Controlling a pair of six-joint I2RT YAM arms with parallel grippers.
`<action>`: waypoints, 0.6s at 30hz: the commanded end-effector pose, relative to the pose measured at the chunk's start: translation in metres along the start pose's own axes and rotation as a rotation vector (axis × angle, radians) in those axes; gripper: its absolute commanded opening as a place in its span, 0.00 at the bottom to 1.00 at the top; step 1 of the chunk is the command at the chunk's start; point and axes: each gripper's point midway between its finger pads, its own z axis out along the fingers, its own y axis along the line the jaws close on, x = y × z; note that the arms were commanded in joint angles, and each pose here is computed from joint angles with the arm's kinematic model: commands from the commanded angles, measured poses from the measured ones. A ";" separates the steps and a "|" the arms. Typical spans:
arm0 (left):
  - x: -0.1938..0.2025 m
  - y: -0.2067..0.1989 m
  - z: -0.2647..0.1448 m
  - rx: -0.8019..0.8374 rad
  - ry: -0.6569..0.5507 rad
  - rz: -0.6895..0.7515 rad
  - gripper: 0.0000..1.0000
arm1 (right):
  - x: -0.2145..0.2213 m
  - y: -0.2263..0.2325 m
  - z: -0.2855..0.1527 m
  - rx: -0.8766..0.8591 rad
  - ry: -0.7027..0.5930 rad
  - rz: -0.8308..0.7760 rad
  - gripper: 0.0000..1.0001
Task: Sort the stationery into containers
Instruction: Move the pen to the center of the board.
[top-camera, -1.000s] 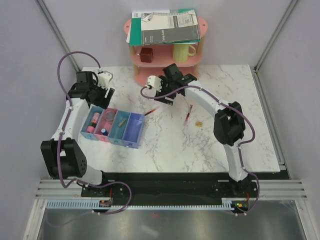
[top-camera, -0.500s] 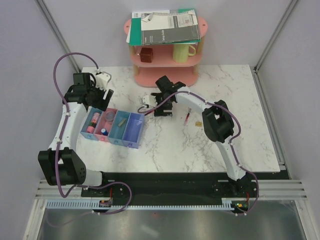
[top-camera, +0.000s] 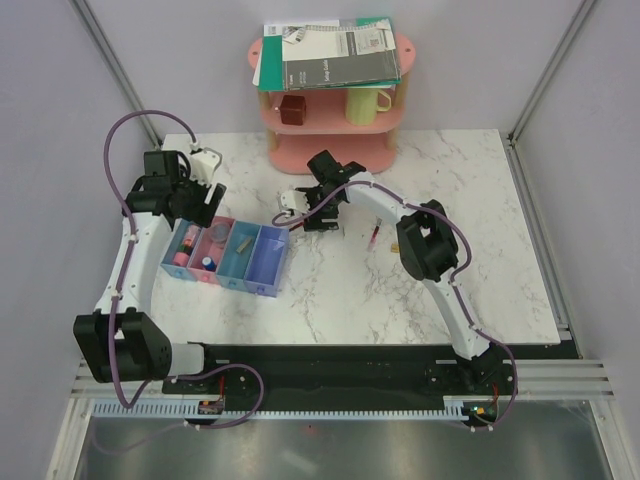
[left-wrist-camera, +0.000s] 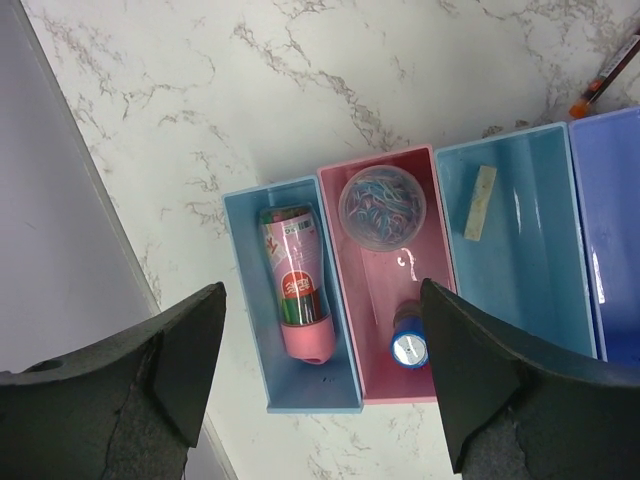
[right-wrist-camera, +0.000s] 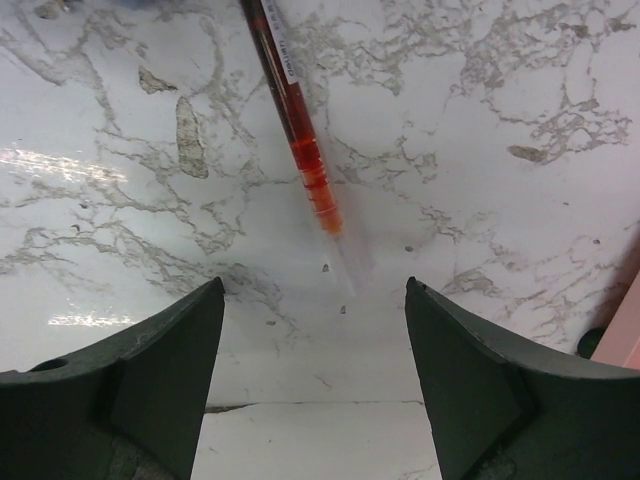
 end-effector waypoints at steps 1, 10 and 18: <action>-0.011 0.006 -0.018 -0.039 -0.048 0.043 0.86 | -0.015 0.019 0.010 -0.100 -0.074 -0.024 0.80; -0.009 0.008 -0.025 -0.057 -0.056 0.034 0.85 | -0.033 0.017 -0.011 -0.092 -0.132 0.070 0.80; -0.005 0.004 -0.019 -0.041 -0.051 0.031 0.85 | -0.066 -0.032 -0.062 0.124 -0.219 0.092 0.81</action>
